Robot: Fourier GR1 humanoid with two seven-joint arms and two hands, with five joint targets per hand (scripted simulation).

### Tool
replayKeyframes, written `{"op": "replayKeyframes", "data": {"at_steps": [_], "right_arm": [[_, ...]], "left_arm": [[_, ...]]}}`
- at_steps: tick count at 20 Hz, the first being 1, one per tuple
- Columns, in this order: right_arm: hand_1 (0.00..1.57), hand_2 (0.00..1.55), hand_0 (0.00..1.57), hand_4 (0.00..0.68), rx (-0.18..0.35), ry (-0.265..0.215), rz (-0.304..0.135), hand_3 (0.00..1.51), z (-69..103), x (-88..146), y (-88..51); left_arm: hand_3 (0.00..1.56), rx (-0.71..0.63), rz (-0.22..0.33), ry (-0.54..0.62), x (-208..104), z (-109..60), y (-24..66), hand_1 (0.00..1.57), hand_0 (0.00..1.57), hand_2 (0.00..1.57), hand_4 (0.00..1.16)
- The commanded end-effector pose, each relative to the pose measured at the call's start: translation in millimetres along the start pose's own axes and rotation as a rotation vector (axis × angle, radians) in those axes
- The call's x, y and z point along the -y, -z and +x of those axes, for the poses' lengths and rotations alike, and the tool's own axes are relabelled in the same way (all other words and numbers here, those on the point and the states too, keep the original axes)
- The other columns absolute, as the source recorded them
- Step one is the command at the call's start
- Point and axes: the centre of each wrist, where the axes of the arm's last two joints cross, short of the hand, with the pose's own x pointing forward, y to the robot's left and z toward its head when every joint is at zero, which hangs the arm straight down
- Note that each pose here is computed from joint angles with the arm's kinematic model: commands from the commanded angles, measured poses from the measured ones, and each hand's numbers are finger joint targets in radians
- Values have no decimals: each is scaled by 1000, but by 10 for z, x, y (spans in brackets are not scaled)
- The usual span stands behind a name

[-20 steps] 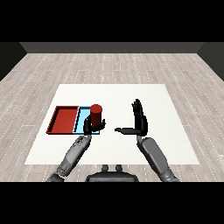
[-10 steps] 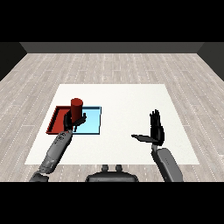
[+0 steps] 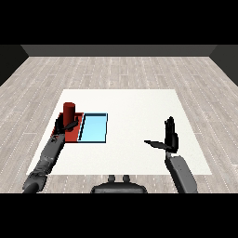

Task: Pick the red can and put it in the red box

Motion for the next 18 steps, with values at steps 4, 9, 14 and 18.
{"op": "replayKeyframes", "data": {"at_steps": [4, 9, 14, 18], "right_arm": [[0, 0, 0, 0, -37, -8, -3, 0, -206, -101, 120], [0, 0, 0, 0, -45, 9, -50, 0, -195, 96, 182], [0, 0, 0, 0, -51, 7, -17, 0, -334, 16, 244], [0, 0, 0, 0, -37, 28, -22, 0, -407, -50, 158]], "left_arm": [[1497, -174, 19, 119, -8, -214, 173, 1571, 1571, 1558, 1046], [491, -345, 6, 234, 180, -319, 70, 691, 691, 720, 739], [124, -523, 18, 225, 24, -551, -37, 683, 683, 691, 775], [0, -579, 94, 174, -135, -773, -175, 1285, 1285, 1170, 698]]}}
